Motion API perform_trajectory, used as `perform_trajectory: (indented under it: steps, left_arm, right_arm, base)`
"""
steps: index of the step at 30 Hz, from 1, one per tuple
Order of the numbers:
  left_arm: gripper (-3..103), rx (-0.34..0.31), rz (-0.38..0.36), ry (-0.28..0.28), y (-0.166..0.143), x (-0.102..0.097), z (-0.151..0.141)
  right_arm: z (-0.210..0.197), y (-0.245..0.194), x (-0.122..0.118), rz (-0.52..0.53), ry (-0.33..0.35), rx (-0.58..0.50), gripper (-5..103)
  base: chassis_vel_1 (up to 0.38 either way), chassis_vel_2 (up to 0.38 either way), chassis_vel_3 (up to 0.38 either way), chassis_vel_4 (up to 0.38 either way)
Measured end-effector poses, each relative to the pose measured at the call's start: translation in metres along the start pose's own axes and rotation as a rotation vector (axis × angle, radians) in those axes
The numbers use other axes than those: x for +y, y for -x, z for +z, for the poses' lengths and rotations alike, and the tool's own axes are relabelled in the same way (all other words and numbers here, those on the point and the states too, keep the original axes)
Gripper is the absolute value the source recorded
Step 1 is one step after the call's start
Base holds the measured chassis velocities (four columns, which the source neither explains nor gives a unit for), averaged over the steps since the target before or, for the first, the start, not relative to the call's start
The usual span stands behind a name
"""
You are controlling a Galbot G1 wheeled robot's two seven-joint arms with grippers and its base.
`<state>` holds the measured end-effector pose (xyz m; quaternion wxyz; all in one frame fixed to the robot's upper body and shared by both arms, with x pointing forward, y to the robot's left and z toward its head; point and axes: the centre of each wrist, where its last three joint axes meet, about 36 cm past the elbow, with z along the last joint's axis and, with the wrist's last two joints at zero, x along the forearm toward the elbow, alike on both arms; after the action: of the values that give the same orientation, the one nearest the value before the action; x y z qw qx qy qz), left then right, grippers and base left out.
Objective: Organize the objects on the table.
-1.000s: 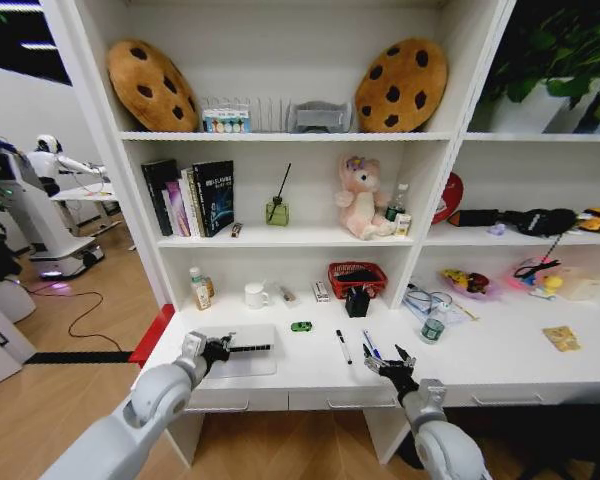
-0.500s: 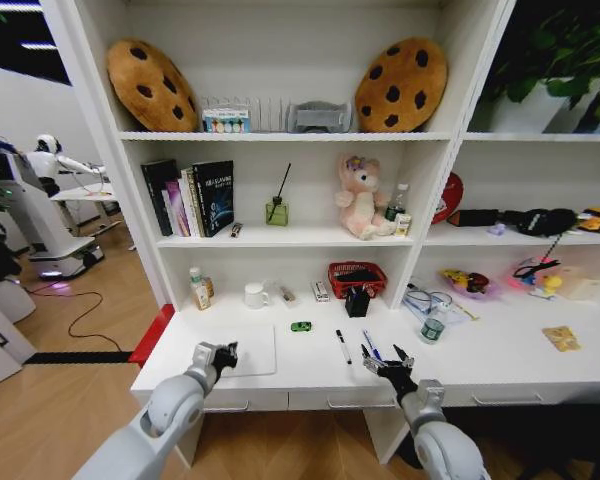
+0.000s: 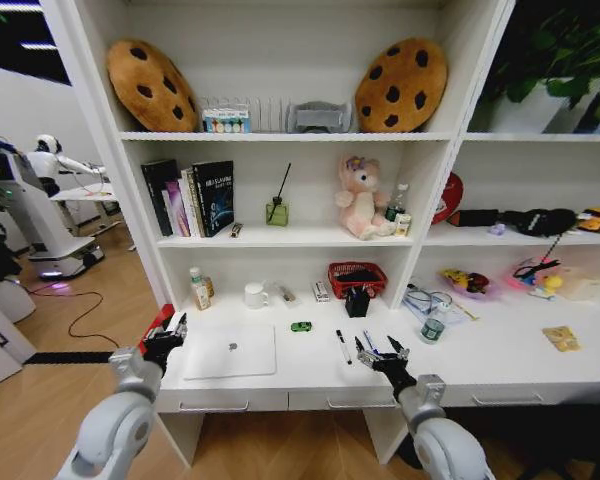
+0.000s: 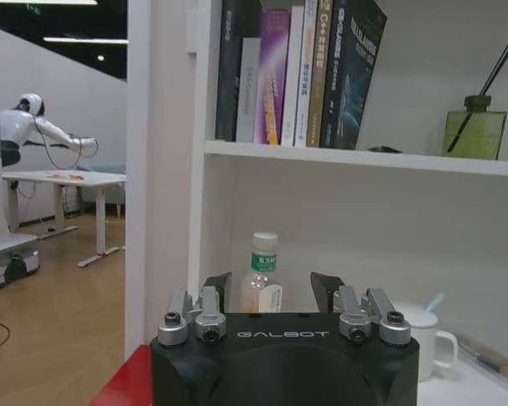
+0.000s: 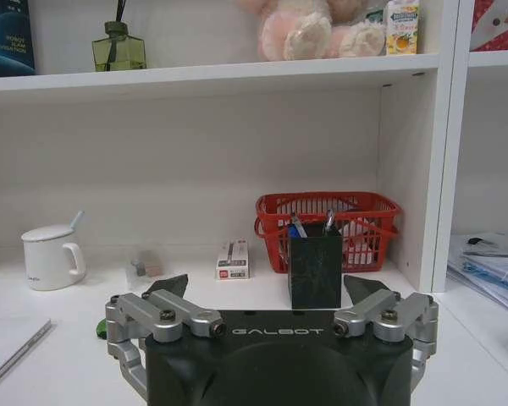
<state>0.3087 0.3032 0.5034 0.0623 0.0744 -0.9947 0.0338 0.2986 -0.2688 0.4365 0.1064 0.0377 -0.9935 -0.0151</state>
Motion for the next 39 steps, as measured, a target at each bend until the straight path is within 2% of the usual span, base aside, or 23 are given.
perform_trajectory:
  steps: [1, 3, 6, 8, 9, 12, 14, 18, 22, 39]
  left_arm:
    - [53, 0.000, 0.000, 0.000, 0.000, 0.000, 0.000]
    - [64, -0.019, -0.007, 0.000, -0.014, 0.003, -0.001]
    - [69, -0.022, 0.002, 0.009, -0.018, 0.004, 0.000]
    - [80, -0.036, 0.072, 0.049, -0.027, 0.005, 0.001]
    - [80, -0.036, 0.072, 0.049, -0.027, 0.005, 0.001]
    - [96, -0.033, 0.170, 0.067, -0.038, 0.001, -0.001]
    - [98, -0.032, 0.187, 0.072, -0.042, 0.001, -0.001]
    - [100, -0.032, 0.193, 0.082, -0.044, 0.001, 0.002]
    - [100, -0.038, 0.161, 0.088, -0.039, 0.003, 0.003]
    - [100, -0.036, 0.156, 0.088, -0.038, 0.003, 0.004]
  right_arm:
    - [0.000, 0.000, 0.000, 0.000, 0.000, 0.000, 100]
    - [-0.002, -0.009, 0.000, 0.007, -0.006, 0.004, 100]
    - [-0.002, -0.013, 0.000, 0.010, -0.008, 0.004, 100]
    - [-0.003, -0.026, -0.003, 0.037, -0.013, 0.006, 100]
    - [-0.003, -0.026, -0.003, 0.037, -0.013, 0.006, 100]
    - [-0.006, -0.040, -0.007, 0.066, -0.015, 0.007, 100]
    - [-0.007, -0.041, -0.008, 0.069, -0.017, 0.005, 100]
    - [-0.009, -0.044, -0.008, 0.070, -0.018, 0.001, 100]
    - [-0.009, -0.046, -0.007, 0.069, -0.019, 0.002, 100]
    - [-0.013, -0.040, -0.002, 0.067, -0.031, 0.015, 100]
  base:
    - [0.000, 0.000, 0.000, 0.000]
    - [0.000, 0.000, 0.000, 0.000]
    - [0.000, 0.000, 0.000, 0.000]
    - [0.000, 0.000, 0.000, 0.000]
    - [0.000, 0.000, 0.000, 0.000]
    - [0.000, 0.000, 0.000, 0.000]
    - [0.000, 0.000, 0.000, 0.000]
    - [0.000, 0.000, 0.000, 0.000]
    - [0.000, 0.000, 0.000, 0.000]
    - [0.000, 0.000, 0.000, 0.000]
